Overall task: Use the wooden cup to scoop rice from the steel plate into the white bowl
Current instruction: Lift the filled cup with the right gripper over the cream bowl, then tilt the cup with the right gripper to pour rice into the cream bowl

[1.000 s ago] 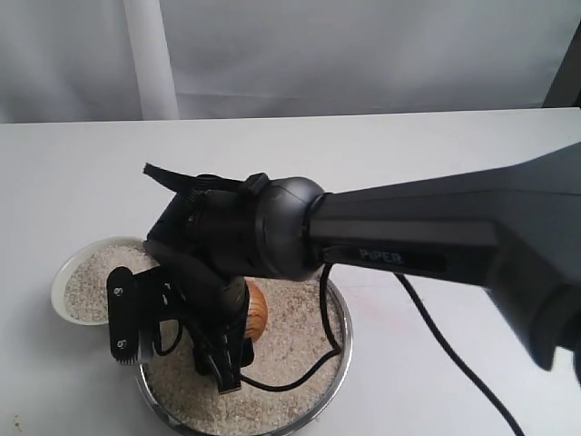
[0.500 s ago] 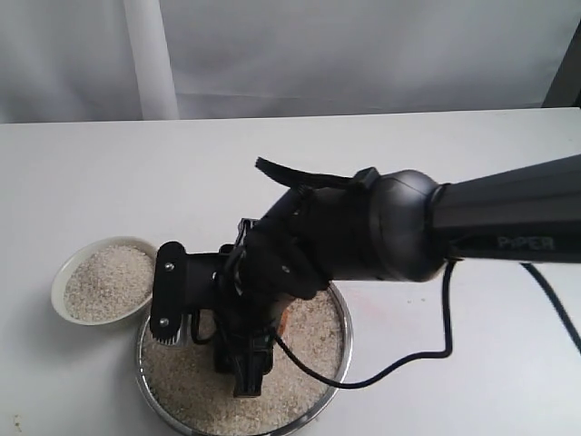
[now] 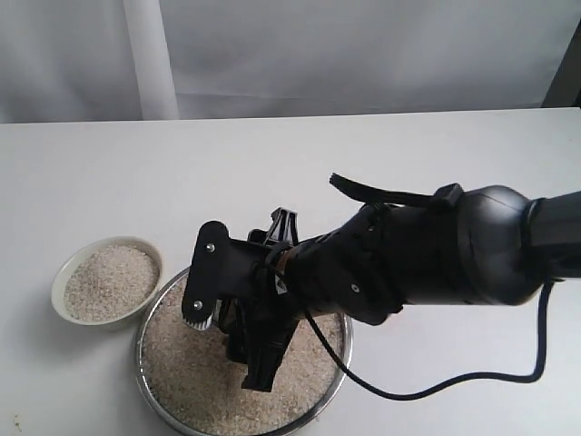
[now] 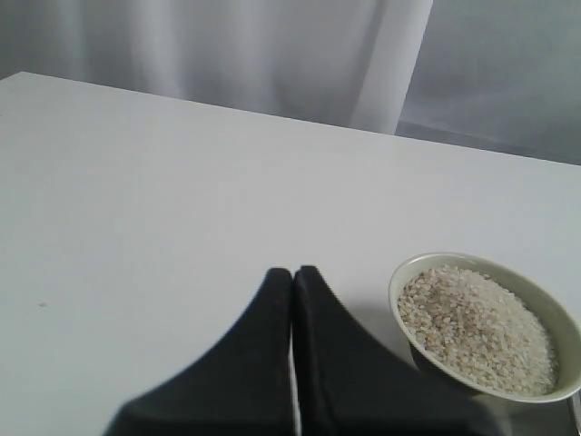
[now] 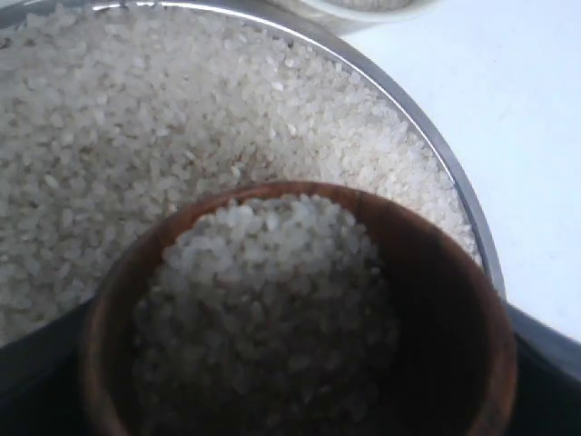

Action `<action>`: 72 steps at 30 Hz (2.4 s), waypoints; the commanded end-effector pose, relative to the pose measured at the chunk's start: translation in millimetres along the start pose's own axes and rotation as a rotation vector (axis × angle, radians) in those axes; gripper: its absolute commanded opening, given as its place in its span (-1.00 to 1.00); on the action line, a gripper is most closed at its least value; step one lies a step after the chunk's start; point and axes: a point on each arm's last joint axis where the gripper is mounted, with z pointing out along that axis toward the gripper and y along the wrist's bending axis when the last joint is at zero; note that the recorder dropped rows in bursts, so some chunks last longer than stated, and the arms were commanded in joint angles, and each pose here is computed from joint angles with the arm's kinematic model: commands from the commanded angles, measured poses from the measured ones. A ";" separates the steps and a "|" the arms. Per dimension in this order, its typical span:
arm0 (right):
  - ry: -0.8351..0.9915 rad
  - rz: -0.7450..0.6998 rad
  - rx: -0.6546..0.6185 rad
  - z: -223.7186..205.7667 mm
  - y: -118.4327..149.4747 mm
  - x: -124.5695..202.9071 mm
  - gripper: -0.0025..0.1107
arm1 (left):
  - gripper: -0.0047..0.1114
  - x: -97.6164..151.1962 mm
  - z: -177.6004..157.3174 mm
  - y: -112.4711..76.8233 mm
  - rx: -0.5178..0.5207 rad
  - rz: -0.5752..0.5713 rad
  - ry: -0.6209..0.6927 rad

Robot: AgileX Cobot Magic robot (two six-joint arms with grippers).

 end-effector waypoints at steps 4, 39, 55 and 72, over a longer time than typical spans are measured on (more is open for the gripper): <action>-0.018 -0.073 0.035 -17.0 -25.0 -27.9 -0.96 | -0.92 -0.9 -0.1 -0.8 0.010 -0.005 -0.005; 0.327 -0.868 0.392 73.7 -46.8 -163.2 -0.96 | -0.92 -0.9 -0.1 -0.8 0.010 -0.005 -0.005; 0.359 -1.026 0.410 71.2 -40.3 -169.9 -0.96 | -0.92 -0.9 -0.1 -0.8 0.010 -0.005 -0.005; 0.433 -1.168 0.471 67.2 -47.0 -171.4 -0.96 | -0.92 -0.9 -0.1 -0.8 0.010 -0.005 -0.005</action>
